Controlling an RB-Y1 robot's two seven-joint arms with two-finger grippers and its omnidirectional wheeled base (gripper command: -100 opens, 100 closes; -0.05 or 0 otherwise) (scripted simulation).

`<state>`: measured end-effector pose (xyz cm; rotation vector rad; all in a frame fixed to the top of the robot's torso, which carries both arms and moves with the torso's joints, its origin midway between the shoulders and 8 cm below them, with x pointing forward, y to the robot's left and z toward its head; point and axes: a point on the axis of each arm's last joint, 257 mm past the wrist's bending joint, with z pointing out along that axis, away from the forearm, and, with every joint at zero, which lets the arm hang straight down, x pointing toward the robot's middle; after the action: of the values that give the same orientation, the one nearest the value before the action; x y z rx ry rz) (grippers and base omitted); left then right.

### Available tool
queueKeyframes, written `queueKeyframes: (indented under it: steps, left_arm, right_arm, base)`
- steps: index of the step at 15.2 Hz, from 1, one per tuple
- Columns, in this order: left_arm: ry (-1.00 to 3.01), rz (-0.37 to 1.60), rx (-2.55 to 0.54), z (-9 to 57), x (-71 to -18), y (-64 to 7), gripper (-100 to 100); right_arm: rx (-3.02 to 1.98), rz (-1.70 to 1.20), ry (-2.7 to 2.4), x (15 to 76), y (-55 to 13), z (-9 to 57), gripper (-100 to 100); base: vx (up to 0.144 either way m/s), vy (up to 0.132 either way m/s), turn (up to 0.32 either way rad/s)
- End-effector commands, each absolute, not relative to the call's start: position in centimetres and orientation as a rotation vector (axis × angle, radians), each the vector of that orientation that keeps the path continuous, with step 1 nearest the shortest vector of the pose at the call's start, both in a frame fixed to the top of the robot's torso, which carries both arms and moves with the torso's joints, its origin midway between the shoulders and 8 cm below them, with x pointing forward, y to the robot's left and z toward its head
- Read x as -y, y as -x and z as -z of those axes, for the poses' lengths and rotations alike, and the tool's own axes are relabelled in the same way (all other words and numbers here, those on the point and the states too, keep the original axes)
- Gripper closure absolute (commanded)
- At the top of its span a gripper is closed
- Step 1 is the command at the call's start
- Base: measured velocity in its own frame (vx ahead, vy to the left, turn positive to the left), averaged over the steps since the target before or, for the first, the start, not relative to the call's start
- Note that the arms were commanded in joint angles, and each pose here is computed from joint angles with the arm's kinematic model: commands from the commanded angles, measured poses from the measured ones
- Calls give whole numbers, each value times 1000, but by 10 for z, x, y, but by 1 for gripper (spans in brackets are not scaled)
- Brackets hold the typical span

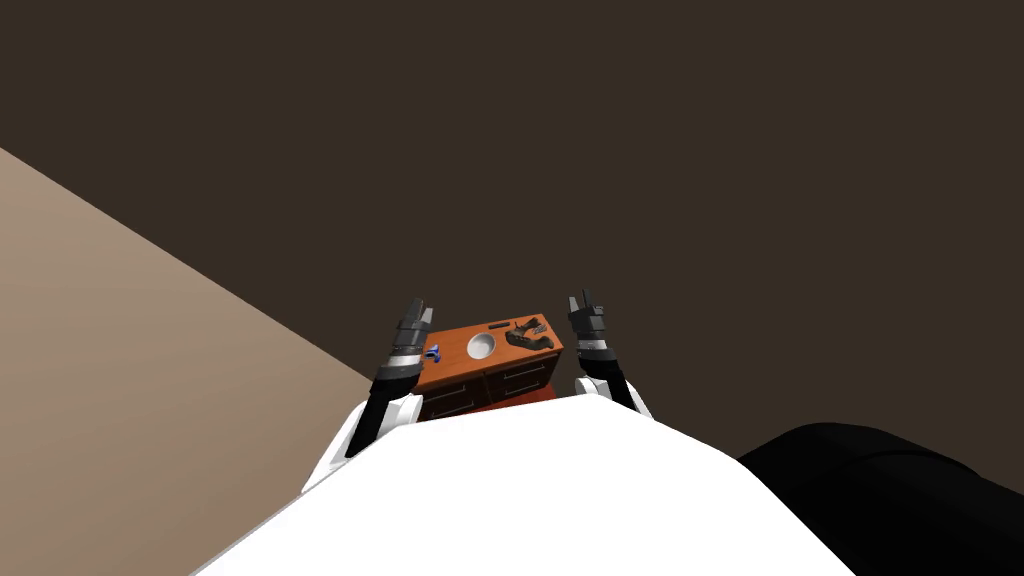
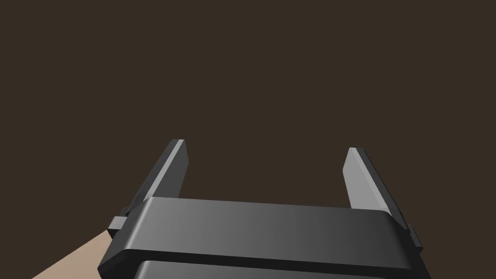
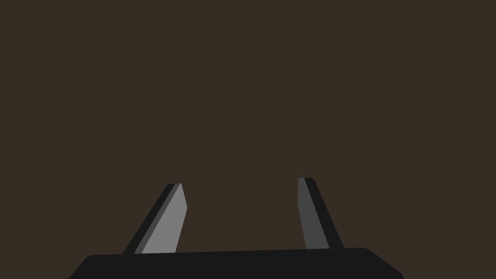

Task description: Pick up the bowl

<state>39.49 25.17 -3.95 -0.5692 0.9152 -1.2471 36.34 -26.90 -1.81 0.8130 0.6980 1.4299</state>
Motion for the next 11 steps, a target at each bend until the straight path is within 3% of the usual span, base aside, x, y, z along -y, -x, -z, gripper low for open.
queueKeyframes:
  steps: [1,11]
  left_arm:
    - [612,1219,-979,64,-254,-411,-100]
    - [758,1119,-1170,151,-265,-456,-100]
  right_arm:
    - [-698,-1430,-813,269,-363,18,0]
    - [-698,-1430,-813,269,-363,18,0]
  base:
    - [4,-2,-30]
    - [3,-2,-28]
